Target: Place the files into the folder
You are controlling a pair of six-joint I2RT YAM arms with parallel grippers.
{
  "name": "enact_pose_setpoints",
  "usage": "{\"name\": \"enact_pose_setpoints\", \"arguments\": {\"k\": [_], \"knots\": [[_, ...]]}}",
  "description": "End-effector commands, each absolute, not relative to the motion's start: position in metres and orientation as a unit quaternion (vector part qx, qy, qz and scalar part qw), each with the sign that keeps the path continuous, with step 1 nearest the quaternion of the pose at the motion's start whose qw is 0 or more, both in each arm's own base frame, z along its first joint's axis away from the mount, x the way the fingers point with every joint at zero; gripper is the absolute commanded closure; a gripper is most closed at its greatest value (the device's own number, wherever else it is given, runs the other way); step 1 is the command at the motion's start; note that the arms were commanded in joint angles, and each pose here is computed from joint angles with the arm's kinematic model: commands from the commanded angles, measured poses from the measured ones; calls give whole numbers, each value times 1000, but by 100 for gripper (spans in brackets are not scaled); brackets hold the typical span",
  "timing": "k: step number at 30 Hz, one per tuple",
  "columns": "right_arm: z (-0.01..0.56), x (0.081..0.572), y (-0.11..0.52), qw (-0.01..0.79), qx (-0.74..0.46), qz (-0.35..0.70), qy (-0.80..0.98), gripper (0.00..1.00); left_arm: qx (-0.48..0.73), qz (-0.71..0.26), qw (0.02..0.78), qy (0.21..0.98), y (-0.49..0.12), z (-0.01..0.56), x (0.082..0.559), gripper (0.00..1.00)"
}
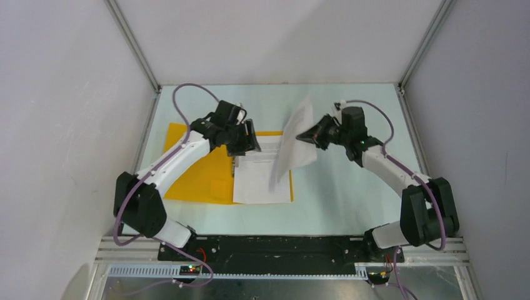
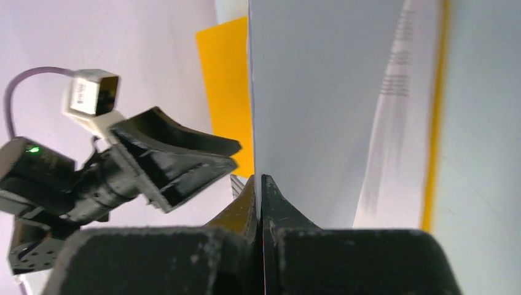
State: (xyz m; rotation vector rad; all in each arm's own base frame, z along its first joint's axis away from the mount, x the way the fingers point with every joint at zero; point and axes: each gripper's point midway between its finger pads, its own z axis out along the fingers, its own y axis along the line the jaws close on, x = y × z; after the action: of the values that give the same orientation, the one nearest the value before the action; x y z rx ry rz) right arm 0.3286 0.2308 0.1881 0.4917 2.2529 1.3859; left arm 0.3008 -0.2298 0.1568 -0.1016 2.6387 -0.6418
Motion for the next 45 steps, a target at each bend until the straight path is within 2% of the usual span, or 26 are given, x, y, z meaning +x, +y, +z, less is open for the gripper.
{"name": "enact_pose_setpoints", "arguments": {"k": [1,5,8,12,17,21,27,33,45], "knots": [[239,346,272,257,129,526,801,100,-74,-162,244,953,-175,151,302,37],[253,349,295,248,115,553,787,100,-112,-139,242,954,-148,138,297,44],[238,344,302,234,109,545,798,100,-126,-132,240,953,-138,133,295,46],[166,334,294,197,134,495,835,100,-132,-127,237,954,-132,127,293,47],[56,310,277,151,165,380,898,100,-138,-105,233,957,-123,111,287,51],[25,303,272,161,170,317,919,100,-141,-102,222,959,-120,96,276,56],[24,296,266,206,165,253,931,100,-159,-93,211,960,-114,73,263,75],[31,296,276,213,169,255,928,100,-171,-88,206,959,-113,61,263,85],[55,317,316,219,165,290,917,100,-174,-82,182,964,-121,41,262,90]]}}
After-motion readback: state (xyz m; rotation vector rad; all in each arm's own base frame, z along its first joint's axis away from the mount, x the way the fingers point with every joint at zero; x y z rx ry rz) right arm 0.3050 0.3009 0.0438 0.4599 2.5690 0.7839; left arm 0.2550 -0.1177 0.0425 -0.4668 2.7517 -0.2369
